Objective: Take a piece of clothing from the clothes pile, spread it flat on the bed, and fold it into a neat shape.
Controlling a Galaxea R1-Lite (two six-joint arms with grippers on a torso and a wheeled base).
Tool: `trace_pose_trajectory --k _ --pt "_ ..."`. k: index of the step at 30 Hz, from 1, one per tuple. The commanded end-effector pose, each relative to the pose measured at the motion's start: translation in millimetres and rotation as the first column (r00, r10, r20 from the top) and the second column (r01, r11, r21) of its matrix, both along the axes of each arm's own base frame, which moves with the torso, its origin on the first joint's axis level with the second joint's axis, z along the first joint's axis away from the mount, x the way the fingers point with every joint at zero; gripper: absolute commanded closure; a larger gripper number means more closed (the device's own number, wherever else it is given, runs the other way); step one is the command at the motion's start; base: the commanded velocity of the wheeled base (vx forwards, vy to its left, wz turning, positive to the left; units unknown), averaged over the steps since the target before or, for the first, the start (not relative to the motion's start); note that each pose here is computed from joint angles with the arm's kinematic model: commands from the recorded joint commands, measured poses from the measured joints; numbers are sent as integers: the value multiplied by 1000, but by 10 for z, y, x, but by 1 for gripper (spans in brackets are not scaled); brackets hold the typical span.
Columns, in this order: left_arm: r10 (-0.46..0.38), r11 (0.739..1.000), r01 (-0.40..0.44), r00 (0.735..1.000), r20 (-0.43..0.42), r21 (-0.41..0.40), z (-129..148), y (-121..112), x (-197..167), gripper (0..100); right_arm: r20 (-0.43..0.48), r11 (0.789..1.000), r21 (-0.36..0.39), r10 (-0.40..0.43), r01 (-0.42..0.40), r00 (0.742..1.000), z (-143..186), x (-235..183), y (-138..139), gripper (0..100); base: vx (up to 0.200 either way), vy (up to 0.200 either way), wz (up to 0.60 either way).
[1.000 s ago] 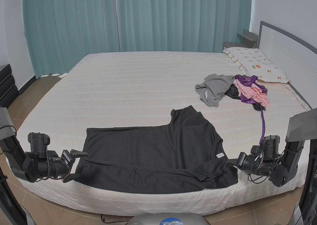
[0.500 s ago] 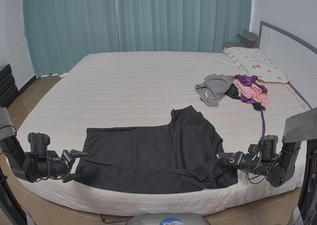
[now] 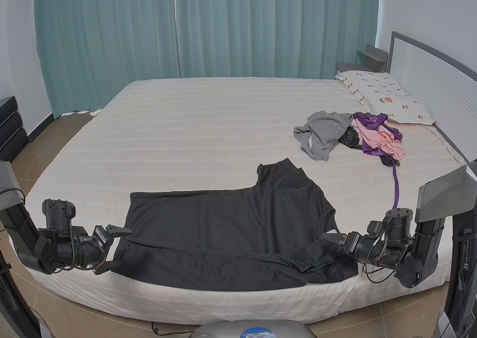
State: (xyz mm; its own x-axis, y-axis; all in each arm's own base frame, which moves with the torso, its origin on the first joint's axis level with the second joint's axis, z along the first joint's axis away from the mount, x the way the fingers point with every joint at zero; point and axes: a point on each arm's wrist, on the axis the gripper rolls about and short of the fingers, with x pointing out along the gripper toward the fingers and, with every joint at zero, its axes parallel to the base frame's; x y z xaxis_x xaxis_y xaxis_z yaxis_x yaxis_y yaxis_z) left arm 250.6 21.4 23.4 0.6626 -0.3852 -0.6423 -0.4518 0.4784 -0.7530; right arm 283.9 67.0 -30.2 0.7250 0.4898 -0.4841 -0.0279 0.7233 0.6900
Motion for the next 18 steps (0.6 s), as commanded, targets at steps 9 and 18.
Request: trace_pose_trajectory --k 9,18 --pt "1 1000 -1 1000 -1 0 -3 1 1 0 -24 1000 -8 -1 0 1000 -44 -27 -8 0 0 0 0" --pt "1 1000 -1 1000 -1 0 -3 1 1 0 -42 1000 -12 -2 2 999 -77 -54 -18 0 0 0 0"
